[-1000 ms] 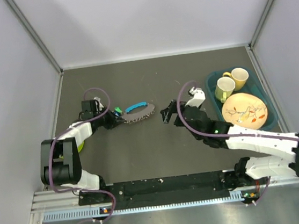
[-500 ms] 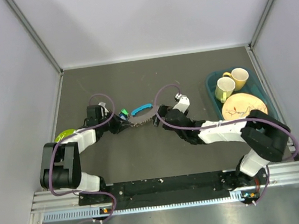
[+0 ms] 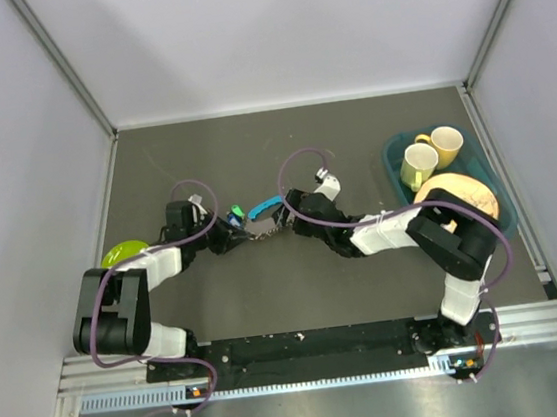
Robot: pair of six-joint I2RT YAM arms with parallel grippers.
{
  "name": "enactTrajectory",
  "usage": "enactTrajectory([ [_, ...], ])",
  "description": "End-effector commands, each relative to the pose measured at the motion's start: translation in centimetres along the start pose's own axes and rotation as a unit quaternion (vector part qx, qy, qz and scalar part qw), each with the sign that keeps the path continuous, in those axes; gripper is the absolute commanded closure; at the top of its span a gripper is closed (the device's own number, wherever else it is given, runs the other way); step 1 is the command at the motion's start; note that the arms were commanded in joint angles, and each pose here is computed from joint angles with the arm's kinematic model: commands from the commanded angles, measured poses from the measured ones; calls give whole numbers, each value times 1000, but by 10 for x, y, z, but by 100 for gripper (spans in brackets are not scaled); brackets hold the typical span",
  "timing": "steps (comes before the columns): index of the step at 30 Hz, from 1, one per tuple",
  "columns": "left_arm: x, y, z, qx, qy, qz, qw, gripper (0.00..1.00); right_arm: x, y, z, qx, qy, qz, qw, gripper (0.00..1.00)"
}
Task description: Remove the keys from the keyring
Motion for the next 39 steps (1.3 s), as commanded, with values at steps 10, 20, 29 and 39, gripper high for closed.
enactTrajectory([
  [10, -9, 4, -14, 31, 39, -14, 999, 100, 15, -10, 39, 19, -73, 3, 997, 42],
  [20, -10, 11, -18, 58, 54, -8, 997, 100, 13, -19, 50, 13, -117, 10, 993, 87],
  [29, -23, 8, -31, 97, 59, -11, 993, 67, -2, -37, 66, -11, -204, 7, 979, 100],
  [39, -56, -21, -55, 245, 19, -33, 969, 37, -38, -44, 76, -64, -308, 19, 949, 100],
])
Point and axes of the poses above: each gripper's point midway between its finger pads, its own x axis out along the fingers, its own z axis along the line the jaws close on, y = z × x, the point moved 1 cm from there along -x, back along the fingers, and after that the axes turned 14 degrees about x, right-handed, at the moved point
